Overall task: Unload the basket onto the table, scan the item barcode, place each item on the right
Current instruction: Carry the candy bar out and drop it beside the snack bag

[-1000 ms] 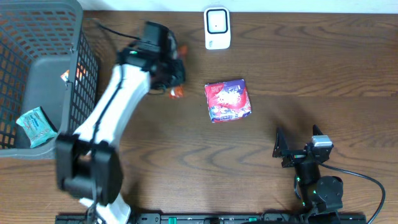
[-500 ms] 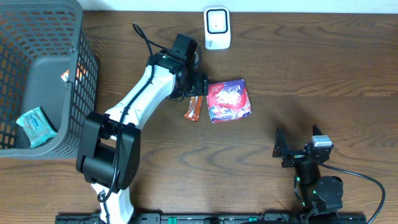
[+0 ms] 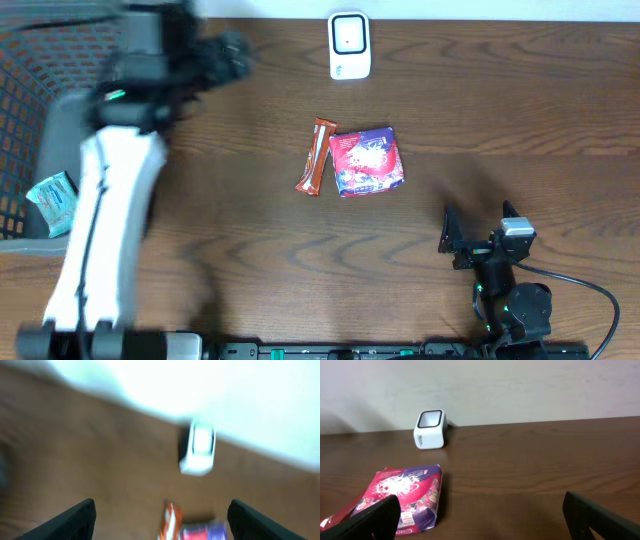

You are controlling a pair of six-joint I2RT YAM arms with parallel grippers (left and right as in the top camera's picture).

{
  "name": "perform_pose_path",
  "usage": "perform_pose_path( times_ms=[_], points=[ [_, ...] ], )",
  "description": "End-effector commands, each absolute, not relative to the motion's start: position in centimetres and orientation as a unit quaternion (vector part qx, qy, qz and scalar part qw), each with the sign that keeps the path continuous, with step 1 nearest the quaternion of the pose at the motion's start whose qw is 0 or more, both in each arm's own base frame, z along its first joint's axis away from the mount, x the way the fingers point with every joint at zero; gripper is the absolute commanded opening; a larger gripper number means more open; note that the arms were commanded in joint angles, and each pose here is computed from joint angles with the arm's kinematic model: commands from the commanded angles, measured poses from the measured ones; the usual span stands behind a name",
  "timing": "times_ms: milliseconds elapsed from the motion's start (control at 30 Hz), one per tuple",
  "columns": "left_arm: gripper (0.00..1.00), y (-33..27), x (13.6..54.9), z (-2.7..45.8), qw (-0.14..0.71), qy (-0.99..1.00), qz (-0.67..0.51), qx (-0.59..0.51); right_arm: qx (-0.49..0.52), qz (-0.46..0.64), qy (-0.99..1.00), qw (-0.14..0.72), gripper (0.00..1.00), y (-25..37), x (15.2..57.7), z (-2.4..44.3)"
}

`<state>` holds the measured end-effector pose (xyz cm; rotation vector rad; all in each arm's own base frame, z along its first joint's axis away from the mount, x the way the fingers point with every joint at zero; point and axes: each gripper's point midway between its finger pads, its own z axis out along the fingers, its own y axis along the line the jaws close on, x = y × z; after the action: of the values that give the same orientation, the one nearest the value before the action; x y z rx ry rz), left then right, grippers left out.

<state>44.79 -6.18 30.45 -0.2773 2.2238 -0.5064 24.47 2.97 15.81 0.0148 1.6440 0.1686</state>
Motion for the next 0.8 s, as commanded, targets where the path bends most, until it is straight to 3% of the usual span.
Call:
perform_pose_path(
  times_ms=[0,133,300,533,767],
  points=[
    [0.84,1.5,42.9,36.5,0.500,0.842,-0.133,-0.150,0.010,0.066,0.731,0.679,0.99,2.5,24.5,15.8],
    [0.84,10.7,40.2,38.3,0.534,0.813,-0.009,-0.234,0.010,0.066,0.731,0.679,0.99,2.5,24.5,15.8],
    [0.84,18.9,37.5,36.2,0.501,0.800,0.052,-0.326,0.010,0.066,0.731,0.679,0.99,2.5,24.5,15.8],
    [0.84,23.6,37.2,30.0,0.422,0.822,0.069,-0.376,0.010,0.066,0.731,0.679,0.99,2.5,24.5,15.8],
    [0.84,25.3,38.2,25.4,0.367,0.866,0.096,-0.324,0.010,0.066,0.731,0.679,0.99,2.5,24.5,15.8]
  ],
)
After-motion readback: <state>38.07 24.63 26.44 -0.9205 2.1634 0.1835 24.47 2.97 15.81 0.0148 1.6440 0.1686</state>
